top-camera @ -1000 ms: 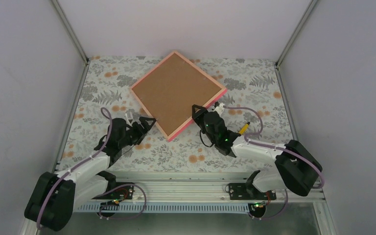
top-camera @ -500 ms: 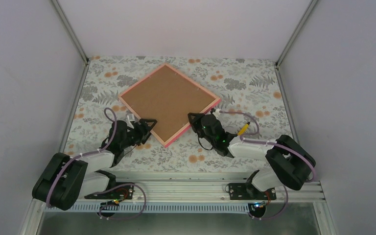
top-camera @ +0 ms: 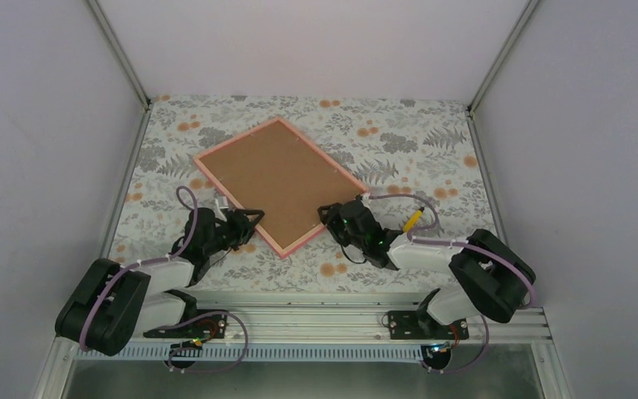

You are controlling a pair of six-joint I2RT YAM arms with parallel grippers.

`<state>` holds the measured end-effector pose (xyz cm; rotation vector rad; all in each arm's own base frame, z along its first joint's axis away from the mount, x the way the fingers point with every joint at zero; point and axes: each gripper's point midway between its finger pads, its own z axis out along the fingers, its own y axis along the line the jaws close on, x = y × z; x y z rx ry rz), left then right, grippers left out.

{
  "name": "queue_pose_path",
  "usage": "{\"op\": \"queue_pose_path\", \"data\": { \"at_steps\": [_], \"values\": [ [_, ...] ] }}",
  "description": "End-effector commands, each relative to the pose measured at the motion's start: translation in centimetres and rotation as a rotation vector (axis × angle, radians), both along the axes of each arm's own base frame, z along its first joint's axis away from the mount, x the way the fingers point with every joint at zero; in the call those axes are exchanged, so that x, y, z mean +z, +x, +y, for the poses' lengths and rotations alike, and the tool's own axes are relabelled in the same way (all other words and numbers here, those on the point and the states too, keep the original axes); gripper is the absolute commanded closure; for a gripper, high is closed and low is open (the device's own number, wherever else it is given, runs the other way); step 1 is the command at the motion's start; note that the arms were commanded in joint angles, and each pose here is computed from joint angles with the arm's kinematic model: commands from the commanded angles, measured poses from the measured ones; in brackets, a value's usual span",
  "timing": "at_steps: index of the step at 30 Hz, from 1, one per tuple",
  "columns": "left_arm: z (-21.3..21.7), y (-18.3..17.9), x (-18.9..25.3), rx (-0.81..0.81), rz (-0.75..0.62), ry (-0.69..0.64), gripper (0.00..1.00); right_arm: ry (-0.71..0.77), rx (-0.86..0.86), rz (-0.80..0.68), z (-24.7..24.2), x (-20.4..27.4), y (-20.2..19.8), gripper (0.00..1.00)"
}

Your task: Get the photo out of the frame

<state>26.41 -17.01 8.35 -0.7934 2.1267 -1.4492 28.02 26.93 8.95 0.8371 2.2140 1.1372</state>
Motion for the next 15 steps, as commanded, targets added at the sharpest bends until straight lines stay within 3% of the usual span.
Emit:
{"op": "queue_pose_path", "data": {
  "at_steps": [1, 6, 15],
  "values": [
    [-0.2, 0.6, 2.5, -0.006, -0.108, -0.029, 0.66, -0.088, 0.047, 0.043, -1.2, -1.9, -1.3, 0.42],
    [-0.2, 0.5, 2.5, -0.015, -0.108, -0.019, 0.7, -0.147, 0.053, 0.033, -3.0, -1.5, -1.2, 0.25],
    [-0.4, 0.5, 2.7, -0.057, -0.127, 0.053, 0.75, -0.391, 0.208, -0.105, -7.0, 0.0, 1.6, 0.14]
  ]
}}
